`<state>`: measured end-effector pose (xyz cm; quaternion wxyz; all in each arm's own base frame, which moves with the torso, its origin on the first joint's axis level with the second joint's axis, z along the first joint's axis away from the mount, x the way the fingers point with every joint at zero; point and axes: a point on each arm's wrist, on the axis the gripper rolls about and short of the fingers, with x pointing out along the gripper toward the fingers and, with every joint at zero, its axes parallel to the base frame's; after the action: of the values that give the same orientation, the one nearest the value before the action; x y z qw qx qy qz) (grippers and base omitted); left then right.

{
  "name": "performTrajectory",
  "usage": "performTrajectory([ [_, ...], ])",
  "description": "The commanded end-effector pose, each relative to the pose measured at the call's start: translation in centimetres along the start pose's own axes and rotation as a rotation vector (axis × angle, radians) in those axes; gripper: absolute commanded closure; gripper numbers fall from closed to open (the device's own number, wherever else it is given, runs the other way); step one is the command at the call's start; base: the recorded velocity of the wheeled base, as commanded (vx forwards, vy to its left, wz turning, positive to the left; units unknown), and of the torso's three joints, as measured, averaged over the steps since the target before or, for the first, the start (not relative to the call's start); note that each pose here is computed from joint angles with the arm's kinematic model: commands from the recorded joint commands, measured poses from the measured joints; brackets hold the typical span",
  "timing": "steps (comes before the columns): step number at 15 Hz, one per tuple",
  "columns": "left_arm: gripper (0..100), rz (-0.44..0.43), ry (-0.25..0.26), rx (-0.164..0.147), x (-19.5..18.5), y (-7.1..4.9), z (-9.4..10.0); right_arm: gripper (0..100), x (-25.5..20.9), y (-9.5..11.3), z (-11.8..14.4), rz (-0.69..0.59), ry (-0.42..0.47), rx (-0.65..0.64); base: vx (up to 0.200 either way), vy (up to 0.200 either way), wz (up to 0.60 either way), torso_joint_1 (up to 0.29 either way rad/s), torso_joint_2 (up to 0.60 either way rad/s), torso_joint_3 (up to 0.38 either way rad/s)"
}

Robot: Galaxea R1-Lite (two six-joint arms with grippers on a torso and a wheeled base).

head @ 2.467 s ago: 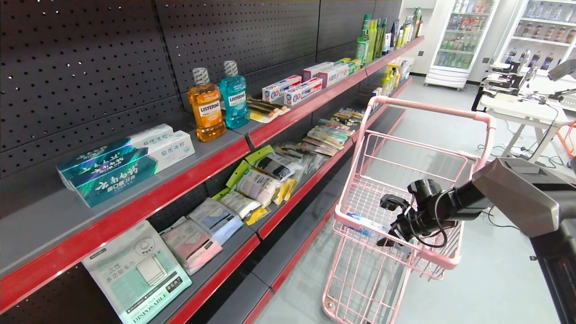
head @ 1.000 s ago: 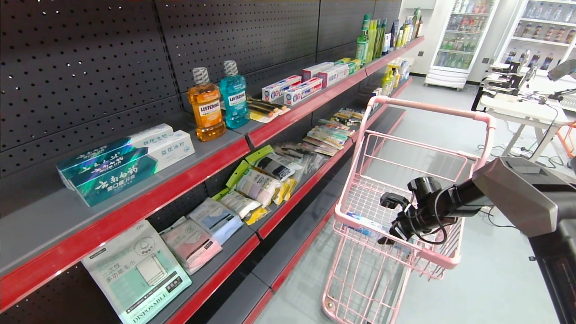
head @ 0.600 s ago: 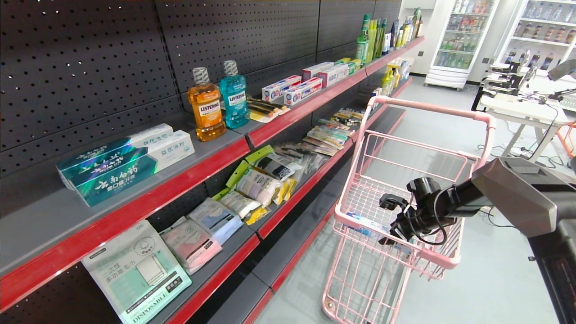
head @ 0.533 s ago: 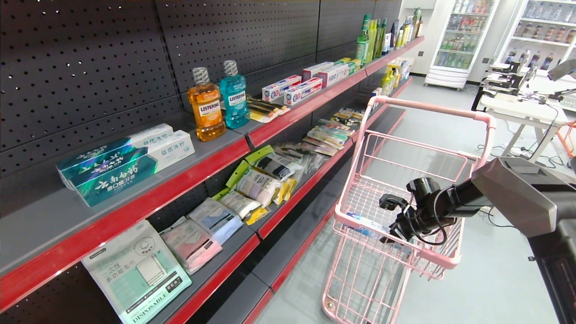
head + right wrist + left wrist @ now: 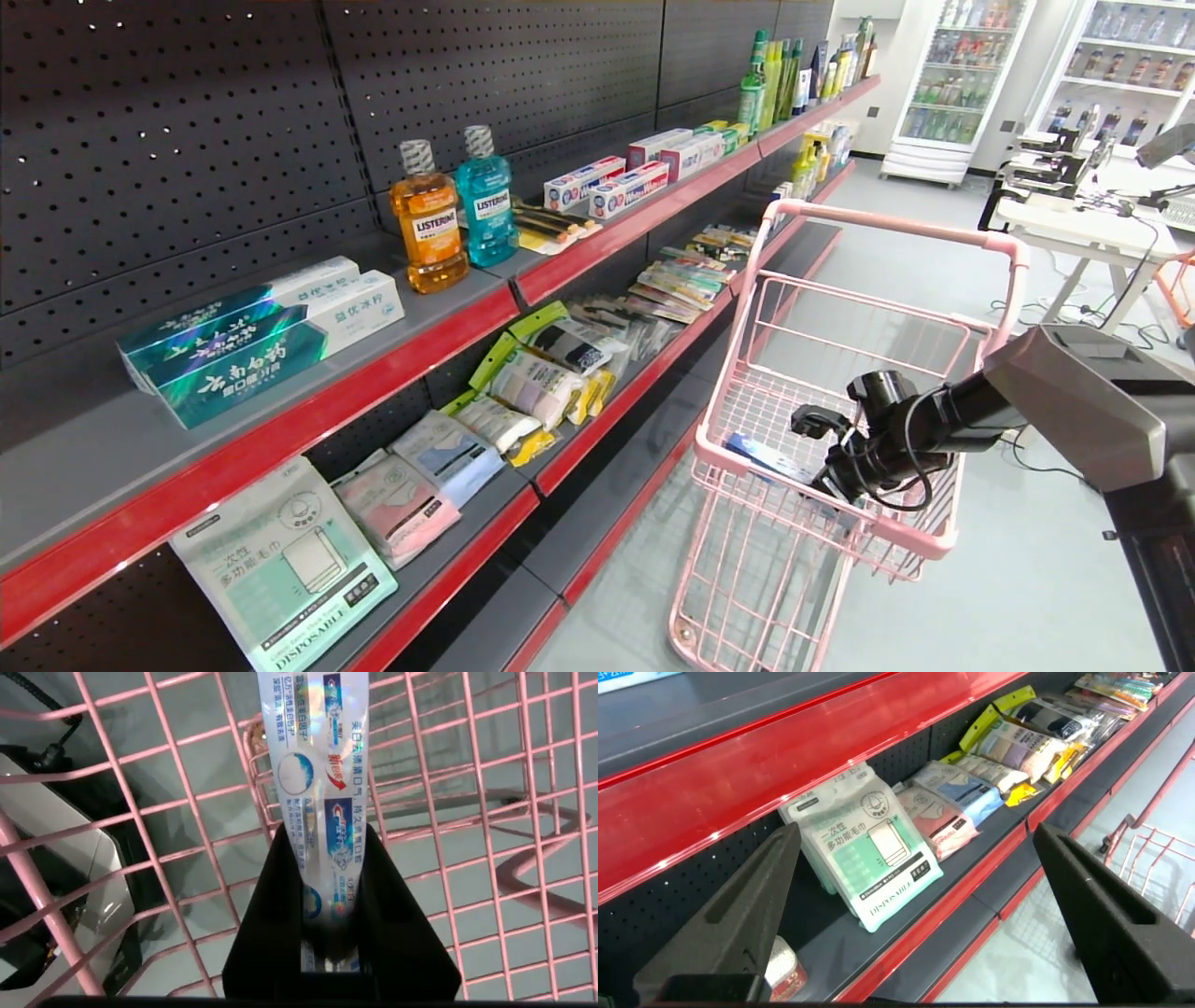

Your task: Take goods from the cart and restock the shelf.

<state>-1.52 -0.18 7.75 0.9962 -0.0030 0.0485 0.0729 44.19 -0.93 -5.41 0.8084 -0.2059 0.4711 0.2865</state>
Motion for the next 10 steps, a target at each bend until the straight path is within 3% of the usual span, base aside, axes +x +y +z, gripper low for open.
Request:
performTrajectory([
  [1, 0, 0.001, -0.001, 0.000, 0.0, 0.0, 0.0, 100, -2.1, -1.3, 0.2, -0.046, -0.029, 0.033, 0.000, 0.000, 0.00, 0.000, 0.00, 0.000],
  [5, 0, 0.001, -0.001, 0.000, 0.0, 0.0, 0.0, 100, -6.8, -3.7, 1.8, -0.162, -0.121, 0.131, 0.000, 0.000, 0.00, 0.000, 0.00, 0.000],
  [10, 0, 0.000, -0.001, 0.000, 0.0, 0.0, 0.0, 100, -12.0, -3.5, 4.4, -0.246, -0.216, 0.182, 0.000, 0.000, 0.00, 0.000, 0.00, 0.000],
])
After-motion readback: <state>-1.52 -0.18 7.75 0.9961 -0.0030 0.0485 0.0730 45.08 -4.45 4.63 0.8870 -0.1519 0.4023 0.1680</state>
